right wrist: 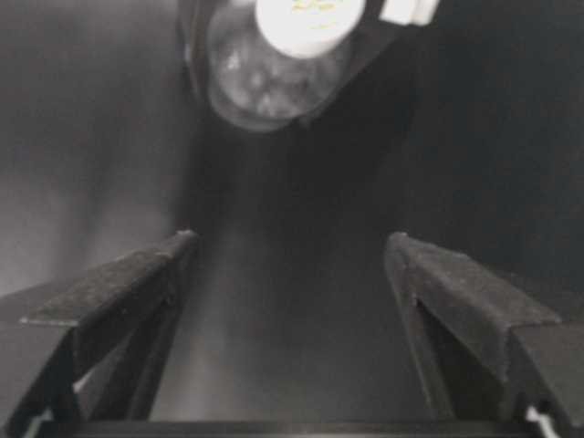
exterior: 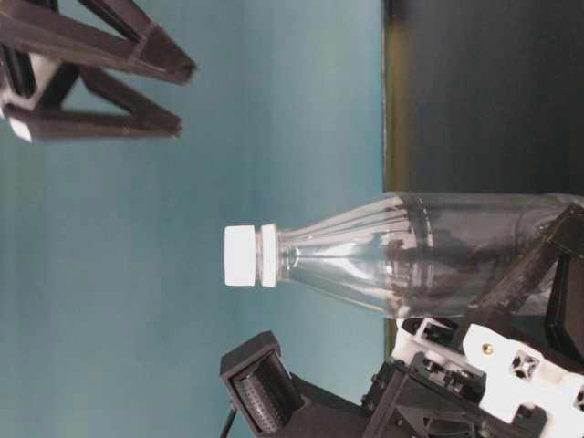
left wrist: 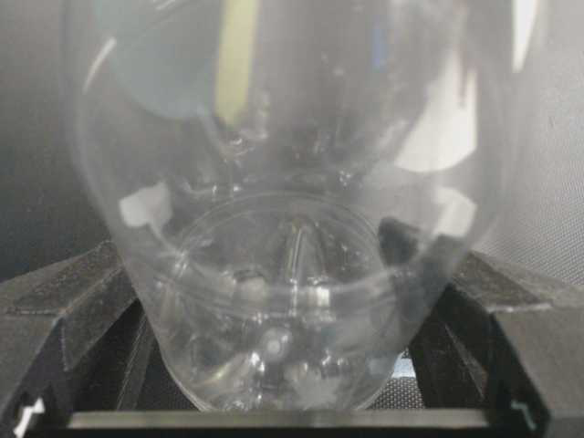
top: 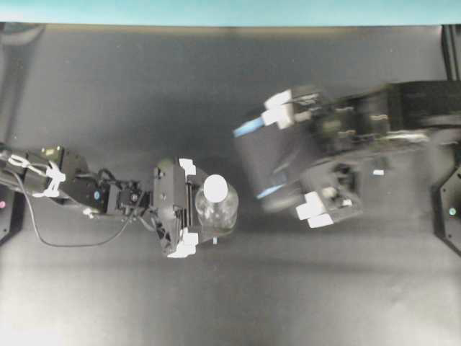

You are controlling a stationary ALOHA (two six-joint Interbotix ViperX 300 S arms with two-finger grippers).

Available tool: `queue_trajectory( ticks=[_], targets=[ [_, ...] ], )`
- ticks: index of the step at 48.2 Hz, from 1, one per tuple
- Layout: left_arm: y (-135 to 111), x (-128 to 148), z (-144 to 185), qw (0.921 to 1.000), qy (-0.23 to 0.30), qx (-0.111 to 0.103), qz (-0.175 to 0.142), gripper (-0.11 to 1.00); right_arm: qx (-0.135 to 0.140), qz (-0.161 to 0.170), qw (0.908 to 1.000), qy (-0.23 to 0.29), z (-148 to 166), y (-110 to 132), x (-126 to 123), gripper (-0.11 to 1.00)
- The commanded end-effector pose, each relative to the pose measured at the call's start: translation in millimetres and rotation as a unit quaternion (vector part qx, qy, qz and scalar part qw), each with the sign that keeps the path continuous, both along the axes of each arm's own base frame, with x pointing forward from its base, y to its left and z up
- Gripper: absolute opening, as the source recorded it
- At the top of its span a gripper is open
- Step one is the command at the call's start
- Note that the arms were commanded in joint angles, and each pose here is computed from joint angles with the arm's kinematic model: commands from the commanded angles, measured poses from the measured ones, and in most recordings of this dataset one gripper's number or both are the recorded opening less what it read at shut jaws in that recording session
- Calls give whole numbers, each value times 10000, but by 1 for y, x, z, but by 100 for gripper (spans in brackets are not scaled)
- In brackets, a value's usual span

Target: Open the bottle cap by holding the bottle with the left arm and twisting the cap with the right arm.

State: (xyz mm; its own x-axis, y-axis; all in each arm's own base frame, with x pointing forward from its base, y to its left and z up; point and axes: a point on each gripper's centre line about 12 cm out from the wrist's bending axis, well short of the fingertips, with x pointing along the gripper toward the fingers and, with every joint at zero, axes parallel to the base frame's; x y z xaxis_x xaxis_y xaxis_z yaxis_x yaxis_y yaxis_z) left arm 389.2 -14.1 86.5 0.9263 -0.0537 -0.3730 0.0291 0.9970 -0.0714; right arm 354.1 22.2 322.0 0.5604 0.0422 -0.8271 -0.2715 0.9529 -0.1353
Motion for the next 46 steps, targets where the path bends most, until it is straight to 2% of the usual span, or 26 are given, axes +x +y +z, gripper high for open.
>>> queue_trajectory(
  ticks=[1, 9, 17, 25, 29, 46],
  targets=[
    [0, 3, 4, 10000, -54, 0, -10, 87, 289, -116, 9973, -658, 15, 12, -18, 80],
    [0, 4, 5, 10000, -53, -4, -3, 87, 587, -317, 9871, -1454, 18, 11, -39, 79],
    [0, 4, 4, 10000, -38, 1, -10, 87, 746, -292, 9727, -2176, 20, 11, -59, 79],
    [-1, 4, 4, 10000, -38, -10, -16, 87, 909, -255, 9618, -2570, 14, 13, -73, 79],
    [-1, 4, 4, 10000, -38, -10, -16, 87, 937, -239, 9599, -2632, 10, 15, -75, 79],
    [-2, 4, 4, 10000, -38, -6, -22, 87, 911, -229, 9629, -2531, -3, 14, -79, 79]
  ],
)
